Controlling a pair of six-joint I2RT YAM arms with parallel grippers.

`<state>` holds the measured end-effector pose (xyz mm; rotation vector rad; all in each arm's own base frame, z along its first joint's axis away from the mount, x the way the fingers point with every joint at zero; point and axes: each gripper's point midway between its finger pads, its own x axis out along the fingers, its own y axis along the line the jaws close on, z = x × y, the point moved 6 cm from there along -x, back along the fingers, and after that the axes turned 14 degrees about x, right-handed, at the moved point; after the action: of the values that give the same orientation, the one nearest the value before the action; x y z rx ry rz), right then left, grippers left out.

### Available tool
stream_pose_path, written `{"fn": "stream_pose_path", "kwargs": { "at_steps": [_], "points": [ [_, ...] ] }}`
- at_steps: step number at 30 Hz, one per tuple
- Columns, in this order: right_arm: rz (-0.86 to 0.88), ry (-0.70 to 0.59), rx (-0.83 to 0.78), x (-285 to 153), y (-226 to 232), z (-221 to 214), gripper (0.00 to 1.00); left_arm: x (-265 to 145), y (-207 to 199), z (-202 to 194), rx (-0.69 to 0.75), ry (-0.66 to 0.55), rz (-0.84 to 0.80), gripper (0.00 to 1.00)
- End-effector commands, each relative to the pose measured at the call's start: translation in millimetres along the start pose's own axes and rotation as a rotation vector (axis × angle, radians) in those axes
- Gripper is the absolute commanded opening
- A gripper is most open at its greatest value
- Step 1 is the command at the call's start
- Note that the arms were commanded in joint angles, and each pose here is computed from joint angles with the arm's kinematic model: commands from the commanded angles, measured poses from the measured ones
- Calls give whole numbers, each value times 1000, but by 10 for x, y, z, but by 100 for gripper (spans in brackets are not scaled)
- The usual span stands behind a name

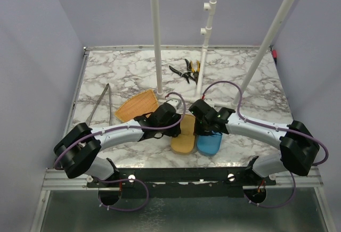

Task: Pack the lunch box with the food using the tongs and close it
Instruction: Close the box lid on the packing box.

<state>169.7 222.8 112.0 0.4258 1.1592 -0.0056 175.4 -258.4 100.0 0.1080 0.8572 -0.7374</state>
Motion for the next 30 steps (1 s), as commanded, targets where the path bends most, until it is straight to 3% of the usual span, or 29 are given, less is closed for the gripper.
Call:
{"fn": "stream_pose_path", "kwargs": {
  "at_steps": [1, 6, 15, 23, 30],
  "points": [
    [-125, -30, -23, 79, -273, -57, 2, -27, 11, -329, -50, 78, 45, 44],
    [-72, -40, -13, 5, -164, -9, 3, -155, -100, 16, -63, -28, 7, 48],
    [-13, -121, -9, -175, 8, 177, 25, -345, -251, 407, -83, -123, -50, 59],
    [70, -189, -34, -301, 172, 467, 36, -435, -200, 271, -102, -86, -28, 61],
    [153, -146, -60, -134, 181, 708, 43, -488, -249, 24, -158, -15, -99, 63]
  ]
}}
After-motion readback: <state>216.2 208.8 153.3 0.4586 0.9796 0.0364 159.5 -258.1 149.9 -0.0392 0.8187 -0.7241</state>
